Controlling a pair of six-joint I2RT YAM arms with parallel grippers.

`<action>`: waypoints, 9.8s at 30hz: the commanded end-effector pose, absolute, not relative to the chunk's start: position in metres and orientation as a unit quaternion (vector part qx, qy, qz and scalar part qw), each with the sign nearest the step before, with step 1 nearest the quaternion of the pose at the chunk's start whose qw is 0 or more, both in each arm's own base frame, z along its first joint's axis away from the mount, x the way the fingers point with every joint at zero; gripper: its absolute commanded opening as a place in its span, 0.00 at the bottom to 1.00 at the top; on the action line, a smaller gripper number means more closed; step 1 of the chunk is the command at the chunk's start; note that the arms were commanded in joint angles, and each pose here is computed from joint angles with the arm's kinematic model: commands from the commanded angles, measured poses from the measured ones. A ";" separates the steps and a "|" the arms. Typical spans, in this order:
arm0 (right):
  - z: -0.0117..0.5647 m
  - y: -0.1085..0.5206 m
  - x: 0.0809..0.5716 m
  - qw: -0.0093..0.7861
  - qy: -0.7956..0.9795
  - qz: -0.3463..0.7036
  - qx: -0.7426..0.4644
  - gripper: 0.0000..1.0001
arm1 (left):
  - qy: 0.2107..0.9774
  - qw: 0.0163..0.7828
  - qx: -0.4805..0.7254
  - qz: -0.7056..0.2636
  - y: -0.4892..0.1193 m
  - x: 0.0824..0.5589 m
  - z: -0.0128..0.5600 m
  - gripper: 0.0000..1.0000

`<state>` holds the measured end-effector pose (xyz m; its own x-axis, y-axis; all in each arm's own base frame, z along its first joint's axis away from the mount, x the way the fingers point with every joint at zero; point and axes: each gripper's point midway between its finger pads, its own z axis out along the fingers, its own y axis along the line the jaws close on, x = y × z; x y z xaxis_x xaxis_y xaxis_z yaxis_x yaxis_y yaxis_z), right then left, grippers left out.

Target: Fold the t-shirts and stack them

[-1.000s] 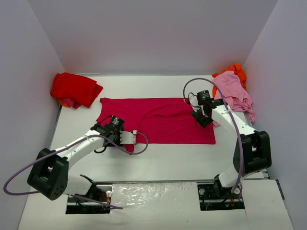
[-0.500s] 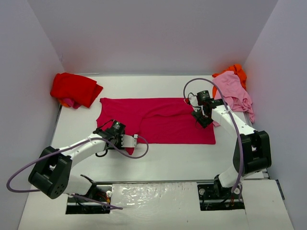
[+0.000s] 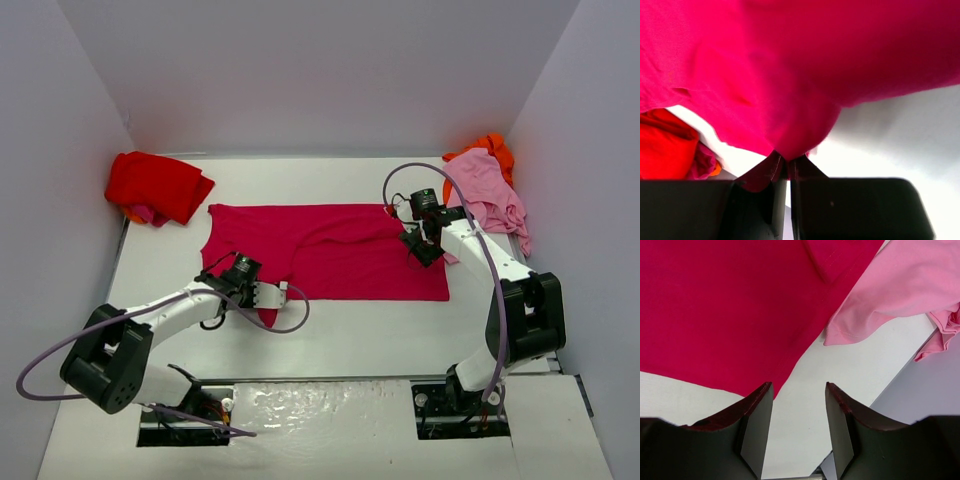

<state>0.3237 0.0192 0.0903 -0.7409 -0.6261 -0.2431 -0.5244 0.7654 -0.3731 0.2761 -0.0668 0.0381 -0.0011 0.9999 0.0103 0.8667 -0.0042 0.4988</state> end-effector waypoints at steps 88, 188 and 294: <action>0.086 0.015 0.325 0.168 0.911 -0.187 -0.328 0.47 | 0.761 0.270 0.587 -0.049 -0.240 0.375 0.153 0.14; 0.055 0.018 0.323 0.128 0.909 -0.190 -0.347 0.48 | 0.673 0.274 0.661 0.187 -0.182 0.468 0.065 0.00; 0.003 -0.014 0.226 -0.069 0.843 -0.195 -0.496 0.00 | 0.776 0.212 0.570 0.164 -0.051 0.256 0.169 0.00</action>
